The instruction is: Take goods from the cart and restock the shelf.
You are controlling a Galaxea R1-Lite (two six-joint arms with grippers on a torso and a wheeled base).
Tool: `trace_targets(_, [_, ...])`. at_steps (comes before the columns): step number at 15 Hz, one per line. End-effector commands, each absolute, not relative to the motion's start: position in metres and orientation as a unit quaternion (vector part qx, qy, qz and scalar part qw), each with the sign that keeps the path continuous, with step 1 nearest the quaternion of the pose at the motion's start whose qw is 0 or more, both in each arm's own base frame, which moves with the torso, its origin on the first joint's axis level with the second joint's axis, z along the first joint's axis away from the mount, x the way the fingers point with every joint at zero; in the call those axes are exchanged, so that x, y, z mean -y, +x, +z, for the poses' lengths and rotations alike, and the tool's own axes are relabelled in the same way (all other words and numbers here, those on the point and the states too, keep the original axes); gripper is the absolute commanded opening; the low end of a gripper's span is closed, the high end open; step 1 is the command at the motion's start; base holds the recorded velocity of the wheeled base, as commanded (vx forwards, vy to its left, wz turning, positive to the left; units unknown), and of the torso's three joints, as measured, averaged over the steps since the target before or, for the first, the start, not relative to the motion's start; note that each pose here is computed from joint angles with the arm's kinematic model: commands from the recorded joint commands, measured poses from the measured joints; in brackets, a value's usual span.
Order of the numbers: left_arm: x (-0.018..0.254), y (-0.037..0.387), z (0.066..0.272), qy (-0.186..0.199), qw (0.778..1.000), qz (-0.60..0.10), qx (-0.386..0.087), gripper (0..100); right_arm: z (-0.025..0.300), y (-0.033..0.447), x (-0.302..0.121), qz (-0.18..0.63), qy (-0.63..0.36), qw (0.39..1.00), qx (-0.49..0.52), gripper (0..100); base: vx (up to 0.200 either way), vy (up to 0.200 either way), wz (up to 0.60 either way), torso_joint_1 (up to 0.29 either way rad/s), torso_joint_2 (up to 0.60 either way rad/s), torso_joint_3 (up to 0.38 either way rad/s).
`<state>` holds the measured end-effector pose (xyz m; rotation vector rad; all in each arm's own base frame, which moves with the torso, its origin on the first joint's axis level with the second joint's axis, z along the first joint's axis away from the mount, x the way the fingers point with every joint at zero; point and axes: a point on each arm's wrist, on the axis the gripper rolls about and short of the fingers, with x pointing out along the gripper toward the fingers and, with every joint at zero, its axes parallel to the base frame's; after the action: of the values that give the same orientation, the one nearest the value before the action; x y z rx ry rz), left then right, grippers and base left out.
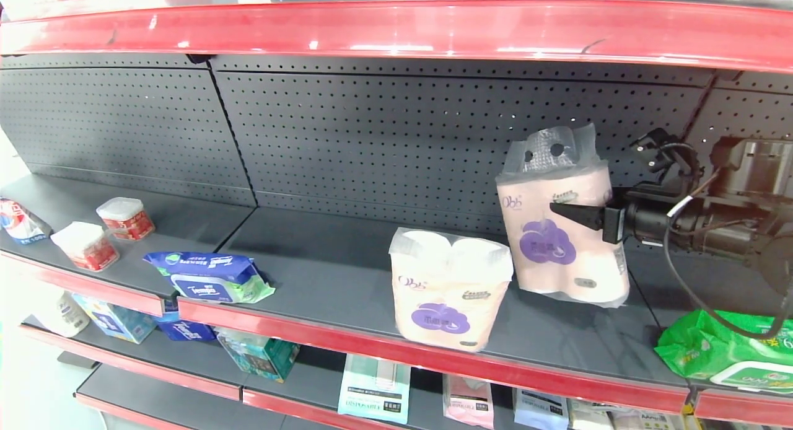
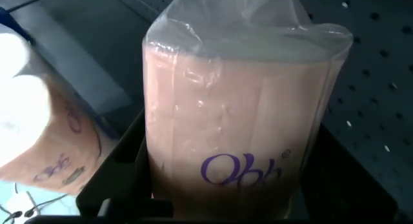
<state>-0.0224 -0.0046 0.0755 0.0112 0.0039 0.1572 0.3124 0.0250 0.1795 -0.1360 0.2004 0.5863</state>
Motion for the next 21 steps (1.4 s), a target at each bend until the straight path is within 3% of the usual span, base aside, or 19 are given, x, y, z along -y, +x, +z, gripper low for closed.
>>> trace_targets(1, [0.005,-0.022,0.075,0.006,0.997,0.079,-0.002,100,0.154,0.339,-0.031,0.317,-0.058,0.940,-0.112,0,0.000,0.000,0.00,0.000,0.00,0.000])
trace_targets(10, [0.005,-0.022,0.075,0.006,0.997,0.079,-0.002,100,0.142,0.402,-0.069,0.431,-0.023,0.902,-0.008,0,0.000,0.000,0.00,0.000,0.00,0.000])
trace_targets(14, [0.005,-0.022,0.075,0.006,0.997,0.079,-0.002,100,0.115,0.409,-0.093,0.458,-0.015,0.889,-0.001,0,0.000,0.000,0.00,0.000,0.00,0.000])
trace_targets(21, [0.005,-0.022,0.075,0.005,0.997,0.079,-0.002,100,0.078,0.407,-0.072,0.495,-0.036,0.868,0.003,0,0.000,0.000,0.00,0.000,0.00,0.000])
